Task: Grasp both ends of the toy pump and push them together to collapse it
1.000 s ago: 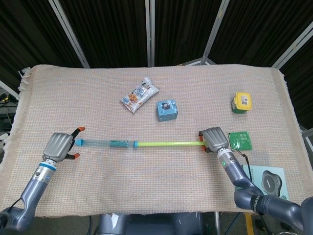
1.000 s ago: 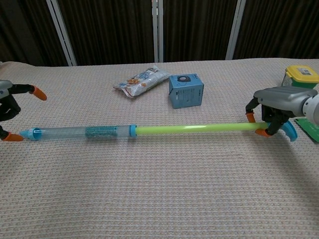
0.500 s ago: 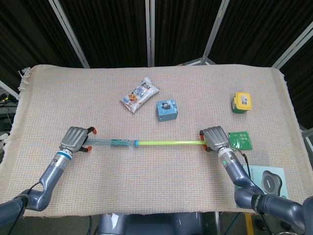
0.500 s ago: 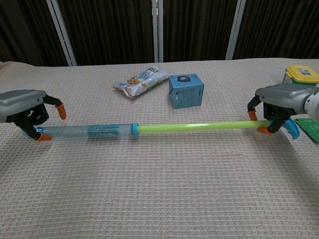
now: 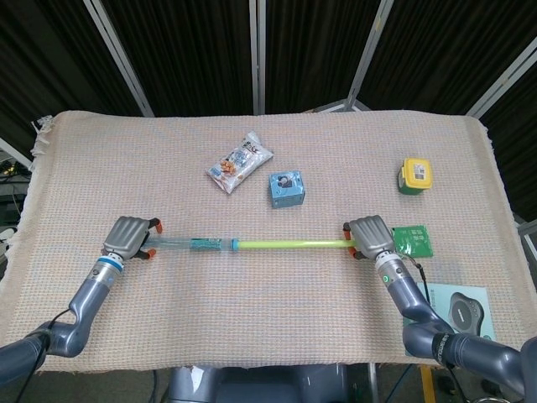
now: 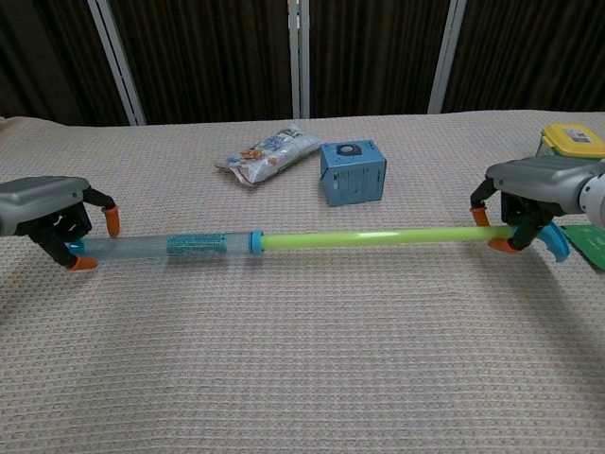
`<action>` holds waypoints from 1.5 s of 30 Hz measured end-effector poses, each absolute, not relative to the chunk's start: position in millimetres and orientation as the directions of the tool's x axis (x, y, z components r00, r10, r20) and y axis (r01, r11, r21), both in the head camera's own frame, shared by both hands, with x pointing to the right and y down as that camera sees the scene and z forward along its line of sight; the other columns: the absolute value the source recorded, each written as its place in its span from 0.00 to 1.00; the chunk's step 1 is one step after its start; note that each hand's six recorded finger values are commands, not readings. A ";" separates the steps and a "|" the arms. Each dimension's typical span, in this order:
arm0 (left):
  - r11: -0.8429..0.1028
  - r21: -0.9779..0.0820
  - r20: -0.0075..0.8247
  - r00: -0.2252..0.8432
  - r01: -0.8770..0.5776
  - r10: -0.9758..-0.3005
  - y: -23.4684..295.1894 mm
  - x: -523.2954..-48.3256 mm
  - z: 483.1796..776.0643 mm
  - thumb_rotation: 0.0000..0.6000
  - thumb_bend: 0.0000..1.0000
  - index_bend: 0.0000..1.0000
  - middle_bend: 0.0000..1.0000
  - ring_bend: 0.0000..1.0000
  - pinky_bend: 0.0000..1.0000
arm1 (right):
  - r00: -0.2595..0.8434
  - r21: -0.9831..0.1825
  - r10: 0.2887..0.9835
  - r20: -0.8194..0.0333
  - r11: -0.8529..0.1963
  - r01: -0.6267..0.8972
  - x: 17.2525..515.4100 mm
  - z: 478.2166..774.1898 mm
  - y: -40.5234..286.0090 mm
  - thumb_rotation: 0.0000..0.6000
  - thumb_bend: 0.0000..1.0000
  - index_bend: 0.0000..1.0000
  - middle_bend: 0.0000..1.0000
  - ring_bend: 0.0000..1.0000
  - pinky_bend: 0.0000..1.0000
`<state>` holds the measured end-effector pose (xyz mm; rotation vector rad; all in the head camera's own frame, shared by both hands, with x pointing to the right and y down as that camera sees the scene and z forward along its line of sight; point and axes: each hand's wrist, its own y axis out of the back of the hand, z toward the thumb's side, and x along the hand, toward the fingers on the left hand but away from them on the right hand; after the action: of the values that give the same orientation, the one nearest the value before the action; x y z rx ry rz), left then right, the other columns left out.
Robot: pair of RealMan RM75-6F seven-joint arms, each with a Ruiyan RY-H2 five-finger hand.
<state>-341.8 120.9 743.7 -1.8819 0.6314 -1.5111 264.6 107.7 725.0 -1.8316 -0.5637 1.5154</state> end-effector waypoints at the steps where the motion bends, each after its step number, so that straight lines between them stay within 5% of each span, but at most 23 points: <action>1: -0.686 -0.728 0.672 0.224 0.021 -0.706 121.1 -341.2 744.7 1.00 0.32 0.50 0.87 0.81 1.00 | 0.227 -0.735 0.704 -0.673 -0.672 -0.094 264.7 725.0 107.8 1.00 0.53 0.71 1.00 1.00 1.00; 13: -0.674 -0.739 0.652 0.238 -0.018 -0.720 114.2 -327.6 736.6 1.00 0.38 0.74 0.87 0.81 1.00 | 0.236 -0.734 0.705 -0.669 -0.677 -0.061 259.9 721.8 107.5 1.00 0.53 0.71 1.00 1.00 1.00; 45: -0.679 -0.728 0.618 0.336 -0.095 -0.711 104.1 -225.9 724.0 1.00 0.41 0.76 0.87 0.81 1.00 | 0.349 -0.727 0.681 -0.644 -0.686 -0.004 156.2 719.5 102.4 1.00 0.54 0.72 1.00 1.00 1.00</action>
<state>-225.9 104.1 724.0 -2.0162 0.7028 -1.3576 156.2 102.4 719.5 -1.9751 -0.5886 1.3742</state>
